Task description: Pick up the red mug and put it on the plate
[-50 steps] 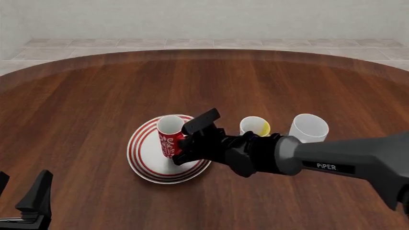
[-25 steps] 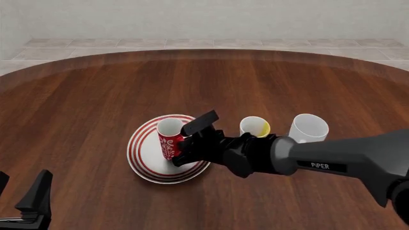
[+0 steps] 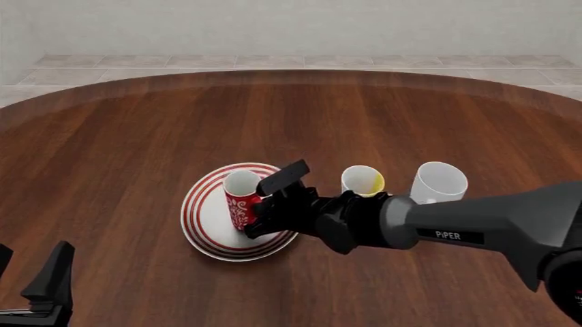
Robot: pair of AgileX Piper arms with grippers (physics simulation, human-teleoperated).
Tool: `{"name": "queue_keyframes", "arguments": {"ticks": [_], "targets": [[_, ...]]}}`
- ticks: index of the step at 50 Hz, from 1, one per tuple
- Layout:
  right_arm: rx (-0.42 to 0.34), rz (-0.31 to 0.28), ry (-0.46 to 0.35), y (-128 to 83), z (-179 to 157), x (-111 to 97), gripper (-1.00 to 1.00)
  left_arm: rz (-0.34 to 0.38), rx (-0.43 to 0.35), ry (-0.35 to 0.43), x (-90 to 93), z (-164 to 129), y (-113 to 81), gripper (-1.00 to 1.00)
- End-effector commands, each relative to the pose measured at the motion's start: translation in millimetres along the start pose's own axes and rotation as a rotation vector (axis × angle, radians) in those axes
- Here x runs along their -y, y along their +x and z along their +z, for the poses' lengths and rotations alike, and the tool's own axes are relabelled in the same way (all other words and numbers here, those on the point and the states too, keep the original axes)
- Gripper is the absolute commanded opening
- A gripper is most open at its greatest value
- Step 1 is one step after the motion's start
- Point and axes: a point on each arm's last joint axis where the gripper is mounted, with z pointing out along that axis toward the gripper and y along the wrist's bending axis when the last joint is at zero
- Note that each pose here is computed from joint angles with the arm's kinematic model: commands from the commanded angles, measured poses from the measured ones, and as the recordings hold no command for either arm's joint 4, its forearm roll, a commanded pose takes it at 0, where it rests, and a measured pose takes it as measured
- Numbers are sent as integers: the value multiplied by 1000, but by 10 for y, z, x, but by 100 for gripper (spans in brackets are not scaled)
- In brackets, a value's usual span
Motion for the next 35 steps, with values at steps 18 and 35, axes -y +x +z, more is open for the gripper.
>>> {"name": "queue_keyframes", "arguments": {"ticks": [18, 35], "targets": [[-4, 11, -2, 33, 57, -7, -100, -6, 3, -5, -3, 1, 6, 100], [-6, 13, -7, 53, 66, -31, -100, -8, 4, -7, -3, -2, -22, 100]]}}
